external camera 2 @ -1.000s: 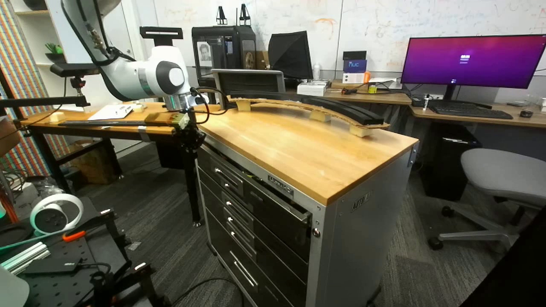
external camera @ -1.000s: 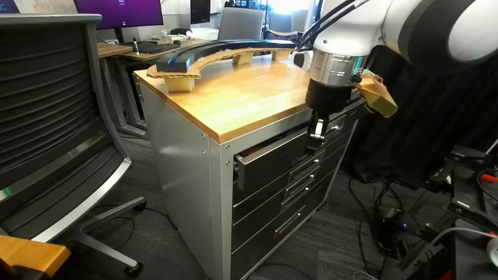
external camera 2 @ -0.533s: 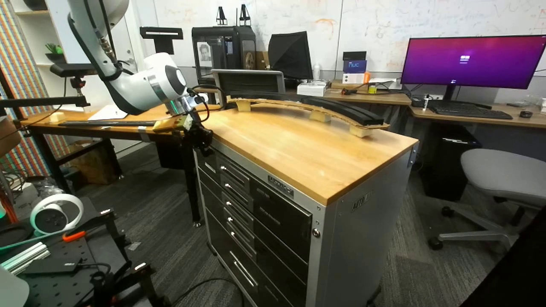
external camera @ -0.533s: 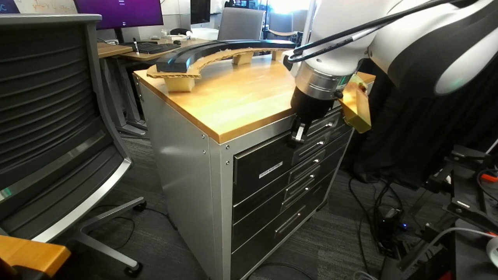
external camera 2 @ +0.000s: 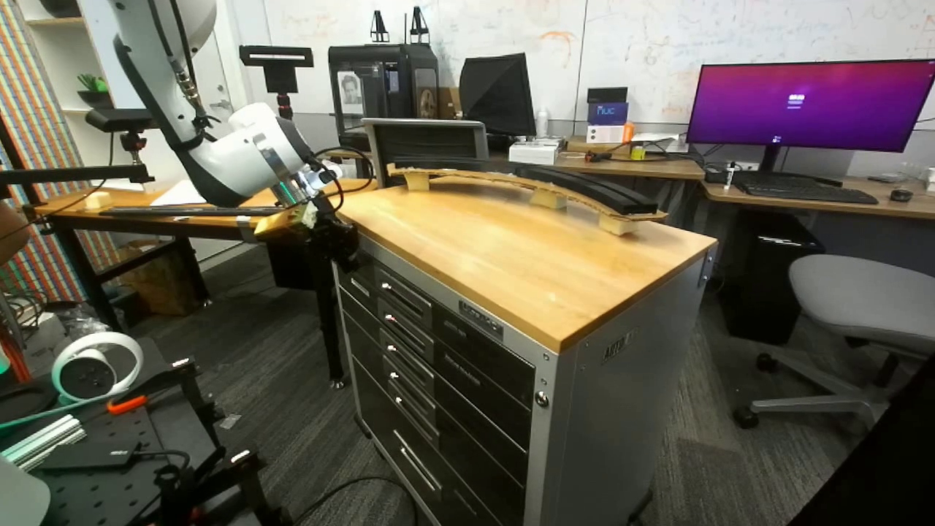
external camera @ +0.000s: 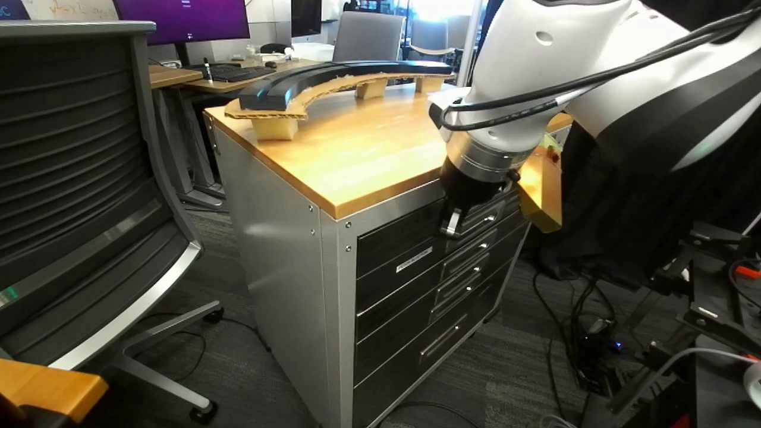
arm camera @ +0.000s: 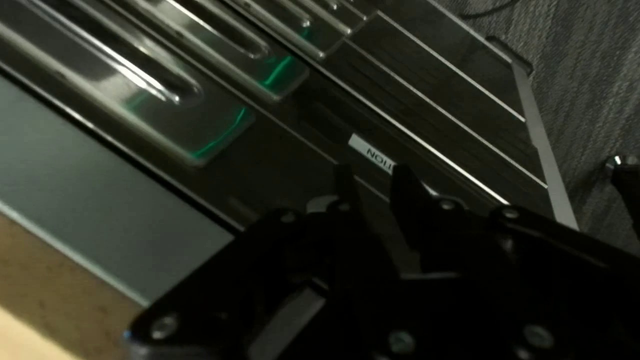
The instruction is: Put the screwdriver in the drawer then close it
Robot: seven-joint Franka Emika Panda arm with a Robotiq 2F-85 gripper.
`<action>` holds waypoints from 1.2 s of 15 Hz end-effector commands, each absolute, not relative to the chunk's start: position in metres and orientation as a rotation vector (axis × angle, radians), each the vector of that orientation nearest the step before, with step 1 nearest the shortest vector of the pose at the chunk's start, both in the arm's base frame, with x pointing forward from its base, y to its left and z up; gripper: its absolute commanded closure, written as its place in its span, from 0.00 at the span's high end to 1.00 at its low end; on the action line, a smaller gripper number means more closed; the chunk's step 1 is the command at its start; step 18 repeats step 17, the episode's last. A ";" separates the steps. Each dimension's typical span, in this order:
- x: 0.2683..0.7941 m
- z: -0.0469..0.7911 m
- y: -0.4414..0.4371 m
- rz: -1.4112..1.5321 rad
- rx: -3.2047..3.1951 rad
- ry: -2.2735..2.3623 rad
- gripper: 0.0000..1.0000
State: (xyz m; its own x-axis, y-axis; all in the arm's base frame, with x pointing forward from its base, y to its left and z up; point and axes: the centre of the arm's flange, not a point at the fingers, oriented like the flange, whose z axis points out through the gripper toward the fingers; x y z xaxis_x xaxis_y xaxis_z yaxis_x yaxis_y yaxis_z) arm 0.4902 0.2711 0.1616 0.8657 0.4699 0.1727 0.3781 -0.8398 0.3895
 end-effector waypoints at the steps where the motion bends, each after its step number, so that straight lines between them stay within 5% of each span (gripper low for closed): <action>1: 0.476 0.218 0.242 0.099 2.735 0.633 0.57; 7: 0.449 0.307 0.210 -0.456 2.799 0.697 1.00; 12: 0.436 0.412 0.197 -0.678 2.931 0.768 1.00; 13: 0.434 0.363 0.206 -0.641 2.873 0.747 1.00; 18: 0.429 0.407 0.201 -0.635 2.918 0.775 1.00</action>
